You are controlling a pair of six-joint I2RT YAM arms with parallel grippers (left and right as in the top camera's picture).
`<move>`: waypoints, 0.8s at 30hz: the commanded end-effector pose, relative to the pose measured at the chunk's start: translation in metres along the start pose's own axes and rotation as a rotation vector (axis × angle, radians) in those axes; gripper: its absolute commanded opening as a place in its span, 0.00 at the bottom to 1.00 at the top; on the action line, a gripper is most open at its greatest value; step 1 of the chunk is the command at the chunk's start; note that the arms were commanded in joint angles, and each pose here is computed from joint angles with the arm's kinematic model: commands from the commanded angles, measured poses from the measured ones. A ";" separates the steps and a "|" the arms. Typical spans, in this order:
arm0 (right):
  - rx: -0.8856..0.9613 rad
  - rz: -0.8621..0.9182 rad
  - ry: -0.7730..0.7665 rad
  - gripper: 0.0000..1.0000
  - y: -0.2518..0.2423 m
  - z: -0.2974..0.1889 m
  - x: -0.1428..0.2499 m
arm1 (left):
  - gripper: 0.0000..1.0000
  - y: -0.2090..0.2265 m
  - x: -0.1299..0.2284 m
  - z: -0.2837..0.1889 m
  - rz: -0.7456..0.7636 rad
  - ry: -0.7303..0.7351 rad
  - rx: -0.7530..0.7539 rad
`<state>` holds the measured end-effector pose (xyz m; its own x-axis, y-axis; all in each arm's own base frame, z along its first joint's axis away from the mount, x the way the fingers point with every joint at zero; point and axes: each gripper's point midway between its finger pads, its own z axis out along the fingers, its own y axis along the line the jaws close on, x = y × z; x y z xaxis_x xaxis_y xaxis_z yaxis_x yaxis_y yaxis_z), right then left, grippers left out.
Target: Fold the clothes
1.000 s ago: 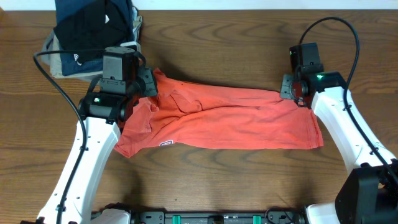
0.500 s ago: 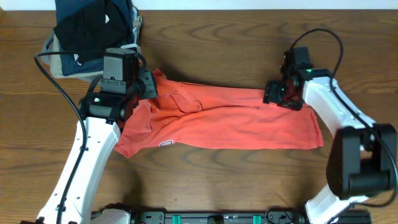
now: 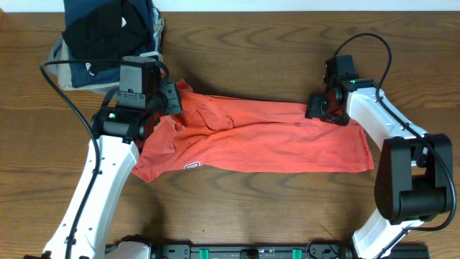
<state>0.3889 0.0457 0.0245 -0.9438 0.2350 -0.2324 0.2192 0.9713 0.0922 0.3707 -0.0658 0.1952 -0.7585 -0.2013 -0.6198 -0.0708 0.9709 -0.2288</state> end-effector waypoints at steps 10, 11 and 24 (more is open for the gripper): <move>0.051 -0.104 -0.085 0.69 -0.011 -0.002 -0.024 | 0.06 0.002 -0.003 -0.003 -0.003 -0.008 -0.008; 0.034 -0.109 -0.076 0.68 -0.008 -0.001 -0.022 | 0.06 0.002 -0.003 -0.003 -0.003 -0.008 -0.008; 0.015 -0.115 0.008 0.30 -0.007 0.022 -0.005 | 0.06 0.002 -0.003 -0.003 -0.003 -0.008 -0.009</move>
<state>0.3946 0.0450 0.0038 -0.9667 0.1101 -0.2312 0.1008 0.9935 0.0521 0.3696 -0.0655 0.1942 -0.7621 -0.2004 -0.6156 -0.0721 0.9713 -0.2269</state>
